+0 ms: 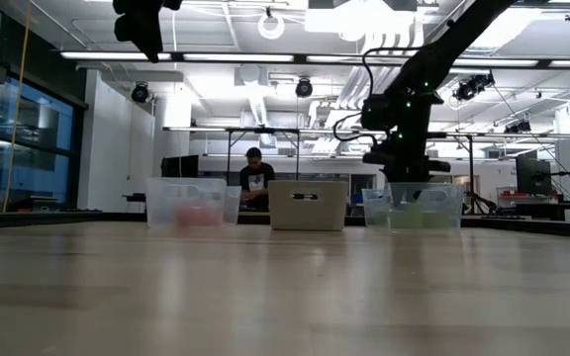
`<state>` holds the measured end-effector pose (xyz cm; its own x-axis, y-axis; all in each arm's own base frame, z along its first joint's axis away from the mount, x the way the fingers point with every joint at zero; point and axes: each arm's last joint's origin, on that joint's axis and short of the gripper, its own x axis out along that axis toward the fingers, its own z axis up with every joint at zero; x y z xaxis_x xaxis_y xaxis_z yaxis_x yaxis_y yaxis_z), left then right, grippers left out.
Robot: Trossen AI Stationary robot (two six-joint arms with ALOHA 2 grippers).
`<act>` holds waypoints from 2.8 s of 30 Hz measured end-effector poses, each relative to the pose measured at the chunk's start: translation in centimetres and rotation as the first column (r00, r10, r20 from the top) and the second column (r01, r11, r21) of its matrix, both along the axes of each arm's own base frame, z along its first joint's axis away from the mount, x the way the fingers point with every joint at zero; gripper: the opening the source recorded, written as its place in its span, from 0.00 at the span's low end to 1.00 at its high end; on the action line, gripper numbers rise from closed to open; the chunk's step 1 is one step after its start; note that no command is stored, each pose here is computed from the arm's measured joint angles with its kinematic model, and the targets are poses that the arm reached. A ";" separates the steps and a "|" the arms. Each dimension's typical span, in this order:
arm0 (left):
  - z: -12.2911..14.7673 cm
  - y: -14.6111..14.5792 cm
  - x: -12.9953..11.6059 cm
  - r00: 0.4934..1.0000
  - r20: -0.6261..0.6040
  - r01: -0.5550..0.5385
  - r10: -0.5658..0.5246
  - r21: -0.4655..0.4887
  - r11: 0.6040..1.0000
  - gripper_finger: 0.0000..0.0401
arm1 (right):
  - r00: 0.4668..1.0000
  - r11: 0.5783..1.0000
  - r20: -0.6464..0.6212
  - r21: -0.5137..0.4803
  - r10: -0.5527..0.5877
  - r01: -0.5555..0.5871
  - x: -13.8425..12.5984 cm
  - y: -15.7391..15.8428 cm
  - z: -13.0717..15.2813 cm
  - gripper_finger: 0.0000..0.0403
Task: Sort & place blocks by color
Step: Put the green block into the right transparent bin, then return to Home Position
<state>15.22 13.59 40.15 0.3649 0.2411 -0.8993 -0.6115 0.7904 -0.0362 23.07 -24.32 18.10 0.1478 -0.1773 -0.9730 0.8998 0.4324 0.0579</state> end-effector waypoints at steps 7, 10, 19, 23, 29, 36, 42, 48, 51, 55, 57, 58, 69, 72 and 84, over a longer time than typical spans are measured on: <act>0.0 0.0 0.0 1.000 0.000 0.000 0.000 0.000 1.000 0.40 | 1.000 1.000 -0.025 -0.028 0.000 -0.001 0.2 0.0 0.0 0.44; 0.0 0.0 0.0 1.000 0.000 0.000 0.000 0.000 1.000 0.40 | 1.000 0.999 -0.014 -0.033 0.002 -0.003 0.3 -0.1 0.2 0.49; 0.0 0.0 0.0 1.000 0.000 -0.001 0.001 0.000 1.000 0.40 | 1.000 0.999 -0.012 -0.034 -0.001 0.000 0.9 -0.7 3.2 0.53; 0.0 -0.1 0.1 1.000 0.006 -0.002 0.002 0.001 1.000 0.40 | 1.000 0.998 0.006 -0.063 0.025 -0.024 1.3 -0.7 5.5 0.51; 1.6 -2.0 -0.6 0.992 0.124 0.000 -0.008 0.066 0.998 0.40 | 0.988 0.978 0.068 -0.168 0.140 -0.127 1.9 1.2 9.6 0.46; 3.4 -4.8 -1.7 0.963 0.268 0.008 -0.038 0.114 0.993 0.40 | 0.944 0.920 0.123 -0.294 0.307 -0.261 2.0 5.1 13.7 0.40; 3.6 -6.9 -2.6 0.910 0.406 0.014 -0.086 0.175 0.984 0.40 | 0.886 0.856 0.200 -0.413 0.419 -0.312 2.2 8.0 16.7 0.38; 0.5 -8.4 -3.1 0.830 0.541 0.025 -0.133 0.203 0.979 0.40 | 0.779 0.807 0.337 -0.484 0.528 -0.338 3.0 10.4 18.8 0.38; -1.7 -9.0 -3.5 0.808 0.567 0.043 -0.160 0.213 0.976 0.40 | 0.719 0.780 0.379 -0.510 0.583 -0.363 3.6 11.8 19.5 0.37; -5.0 -9.7 -3.9 0.772 0.614 0.052 -0.164 0.197 0.979 0.40 | 0.650 0.738 0.411 -0.567 0.639 -0.367 4.6 13.2 20.2 0.37; -6.6 -10.0 -4.2 0.753 0.639 0.049 -0.159 0.186 0.981 0.40 | 0.616 0.719 0.428 -0.596 0.661 -0.357 5.1 13.8 20.6 0.37; -7.3 -10.1 -4.4 0.742 0.652 0.047 -0.156 0.181 0.982 0.40 | 0.595 0.708 0.439 -0.614 0.673 -0.348 5.3 14.1 20.9 0.37; -13.4 -11.7 -7.2 0.613 0.756 0.087 -0.229 0.223 0.971 0.40 | 0.467 0.672 0.516 -0.689 0.718 -0.271 6.6 16.0 22.9 0.37; -14.2 -12.1 -8.2 0.557 0.789 0.089 -0.261 0.255 0.963 0.40 | 0.460 0.708 0.563 -0.662 0.687 -0.246 6.7 16.2 23.0 0.37; -16.0 -12.3 -9.1 0.491 0.818 0.073 -0.300 0.304 0.950 0.40 | 0.371 0.826 0.738 -0.508 0.563 -0.242 7.1 17.4 23.5 0.37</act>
